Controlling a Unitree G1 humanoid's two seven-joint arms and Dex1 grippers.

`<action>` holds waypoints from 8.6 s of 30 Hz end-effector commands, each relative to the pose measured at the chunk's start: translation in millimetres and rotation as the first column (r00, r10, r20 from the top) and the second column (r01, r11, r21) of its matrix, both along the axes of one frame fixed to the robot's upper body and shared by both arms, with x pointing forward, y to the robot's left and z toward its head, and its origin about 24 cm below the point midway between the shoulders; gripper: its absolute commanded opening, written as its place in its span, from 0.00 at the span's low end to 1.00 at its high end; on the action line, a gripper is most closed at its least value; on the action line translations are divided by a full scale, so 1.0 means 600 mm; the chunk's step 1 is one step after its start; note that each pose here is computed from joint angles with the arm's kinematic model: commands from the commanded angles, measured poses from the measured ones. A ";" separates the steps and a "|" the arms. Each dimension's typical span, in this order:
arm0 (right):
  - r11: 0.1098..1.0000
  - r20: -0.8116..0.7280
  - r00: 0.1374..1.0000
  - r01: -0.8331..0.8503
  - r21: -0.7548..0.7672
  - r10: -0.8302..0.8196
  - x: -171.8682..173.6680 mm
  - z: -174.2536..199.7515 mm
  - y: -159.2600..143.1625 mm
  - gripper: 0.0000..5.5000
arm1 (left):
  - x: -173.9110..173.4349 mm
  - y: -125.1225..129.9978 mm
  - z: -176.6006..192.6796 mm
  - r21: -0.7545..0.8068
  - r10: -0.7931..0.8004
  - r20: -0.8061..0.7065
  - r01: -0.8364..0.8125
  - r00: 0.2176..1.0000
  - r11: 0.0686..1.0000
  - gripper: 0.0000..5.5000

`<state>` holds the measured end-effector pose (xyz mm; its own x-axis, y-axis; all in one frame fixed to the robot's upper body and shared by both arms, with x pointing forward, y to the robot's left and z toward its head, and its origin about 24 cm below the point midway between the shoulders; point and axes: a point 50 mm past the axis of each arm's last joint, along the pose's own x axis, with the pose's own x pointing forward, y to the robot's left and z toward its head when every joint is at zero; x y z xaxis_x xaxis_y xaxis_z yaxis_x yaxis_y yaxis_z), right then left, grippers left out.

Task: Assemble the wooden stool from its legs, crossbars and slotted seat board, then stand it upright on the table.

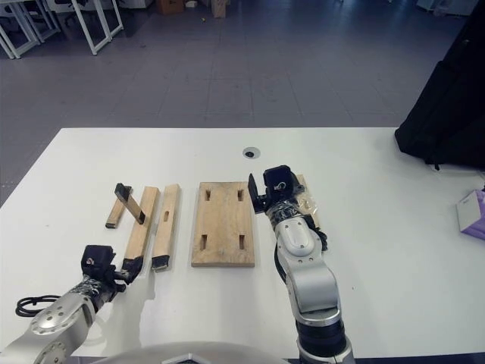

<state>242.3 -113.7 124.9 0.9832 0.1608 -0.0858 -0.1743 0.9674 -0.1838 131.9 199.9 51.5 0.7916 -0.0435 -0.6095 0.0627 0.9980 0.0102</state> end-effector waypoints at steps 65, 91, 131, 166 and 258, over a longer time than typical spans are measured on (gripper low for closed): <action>0.133 0.078 0.447 -0.421 0.897 0.891 0.028 0.163 0.037 0.58 | 0.161 -0.099 0.148 -0.830 -0.353 0.542 0.552 0.762 -0.082 0.37; 0.338 -0.038 0.617 -0.378 0.862 0.786 0.047 0.168 -0.047 0.37 | 0.179 -0.026 0.116 -0.505 -0.555 0.338 0.644 0.760 0.574 0.75; 0.636 -0.068 0.855 -0.327 0.699 0.514 0.080 0.120 -0.093 0.37 | 0.140 -0.059 0.062 0.199 -0.851 -0.492 0.975 0.183 0.095 0.75; 0.588 -0.170 0.583 -0.669 0.454 0.794 0.080 -0.067 -0.082 0.37 | 0.167 -0.046 0.055 0.243 -0.849 -0.464 0.958 0.253 0.153 0.75; 0.980 -0.464 0.881 0.167 0.110 -0.098 -0.076 -0.121 -0.188 0.66 | 0.186 -0.035 0.167 0.306 -0.818 -0.205 0.829 0.538 0.468 0.75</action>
